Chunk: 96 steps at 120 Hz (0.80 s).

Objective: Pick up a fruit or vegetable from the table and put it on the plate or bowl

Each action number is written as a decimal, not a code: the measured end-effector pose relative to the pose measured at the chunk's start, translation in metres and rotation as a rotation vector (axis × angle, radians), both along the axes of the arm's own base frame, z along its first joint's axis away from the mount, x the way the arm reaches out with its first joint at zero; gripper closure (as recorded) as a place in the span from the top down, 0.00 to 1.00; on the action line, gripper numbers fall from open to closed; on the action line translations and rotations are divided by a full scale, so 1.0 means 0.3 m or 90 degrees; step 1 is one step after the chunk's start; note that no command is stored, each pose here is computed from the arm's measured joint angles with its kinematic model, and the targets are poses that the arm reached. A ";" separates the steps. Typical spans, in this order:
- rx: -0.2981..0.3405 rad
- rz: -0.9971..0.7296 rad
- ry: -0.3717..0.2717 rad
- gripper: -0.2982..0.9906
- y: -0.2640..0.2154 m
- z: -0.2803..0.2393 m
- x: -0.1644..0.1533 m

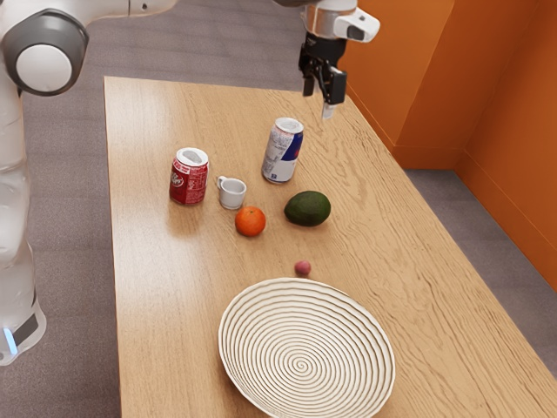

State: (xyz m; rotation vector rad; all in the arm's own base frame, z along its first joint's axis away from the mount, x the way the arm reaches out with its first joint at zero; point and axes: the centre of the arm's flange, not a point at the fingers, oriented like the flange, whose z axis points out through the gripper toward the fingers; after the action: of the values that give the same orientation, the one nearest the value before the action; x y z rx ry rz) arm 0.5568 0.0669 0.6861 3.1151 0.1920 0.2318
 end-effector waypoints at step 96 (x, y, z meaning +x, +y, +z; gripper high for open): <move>0.006 0.017 0.068 0.77 0.044 -0.092 0.110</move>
State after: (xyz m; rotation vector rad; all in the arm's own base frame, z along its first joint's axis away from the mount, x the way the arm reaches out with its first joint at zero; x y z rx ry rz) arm 0.5899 0.0801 0.6585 3.1376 0.2344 0.0661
